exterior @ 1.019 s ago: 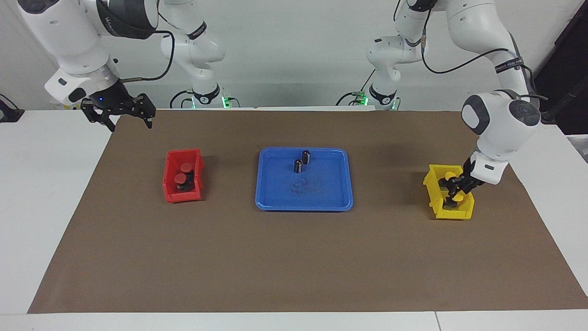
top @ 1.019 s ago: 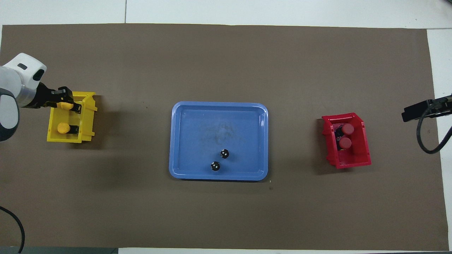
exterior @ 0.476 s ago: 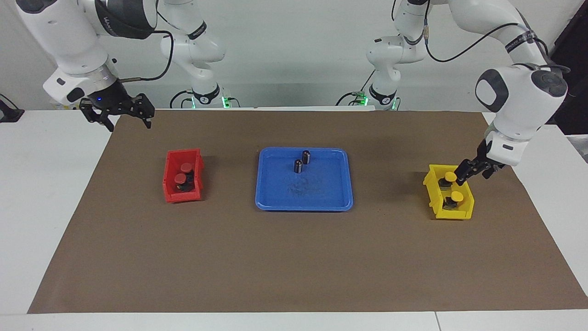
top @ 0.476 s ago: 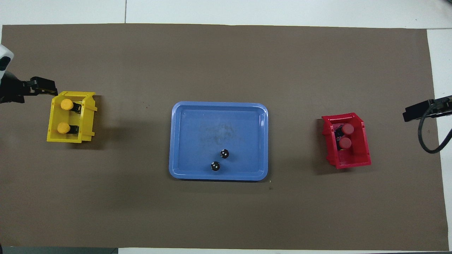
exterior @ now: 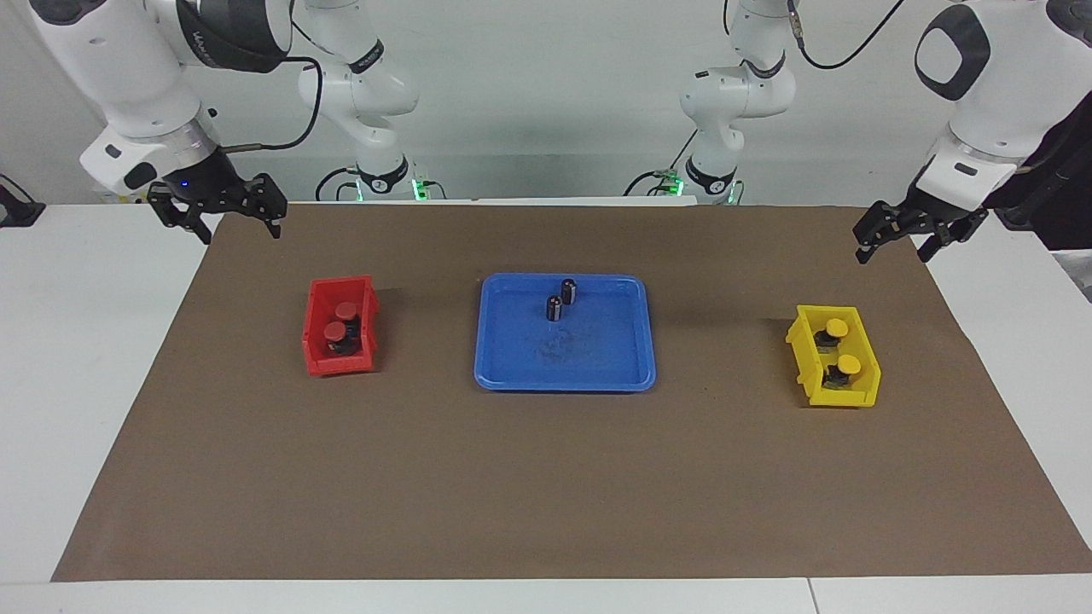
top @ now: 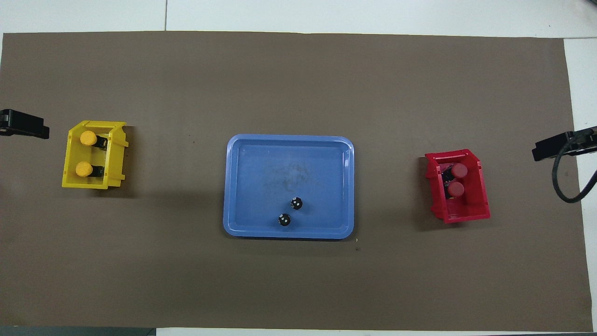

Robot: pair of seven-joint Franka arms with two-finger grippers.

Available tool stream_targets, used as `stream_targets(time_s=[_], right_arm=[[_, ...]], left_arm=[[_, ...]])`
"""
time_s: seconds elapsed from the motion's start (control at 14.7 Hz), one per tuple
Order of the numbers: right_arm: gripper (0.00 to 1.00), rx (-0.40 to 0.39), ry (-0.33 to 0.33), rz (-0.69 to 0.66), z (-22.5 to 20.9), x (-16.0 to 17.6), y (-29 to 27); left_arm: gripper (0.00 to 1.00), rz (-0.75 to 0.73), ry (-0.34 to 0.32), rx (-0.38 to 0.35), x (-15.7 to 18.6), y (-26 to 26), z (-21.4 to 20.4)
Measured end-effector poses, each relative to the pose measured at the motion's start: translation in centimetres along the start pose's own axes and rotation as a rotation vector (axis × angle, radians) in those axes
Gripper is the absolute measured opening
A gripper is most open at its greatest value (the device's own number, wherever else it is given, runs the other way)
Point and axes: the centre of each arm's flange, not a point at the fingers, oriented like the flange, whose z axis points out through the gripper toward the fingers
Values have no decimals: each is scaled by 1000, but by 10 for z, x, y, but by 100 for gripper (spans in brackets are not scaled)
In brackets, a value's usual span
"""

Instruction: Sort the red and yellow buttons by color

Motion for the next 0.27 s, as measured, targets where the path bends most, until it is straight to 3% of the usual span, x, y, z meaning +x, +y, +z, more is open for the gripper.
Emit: stream_targets(time_s=[0.27], right_arm=[[100,0,0,0,0,0,0]], left_arm=[[100,19,-16,-1,-13,7,-13]])
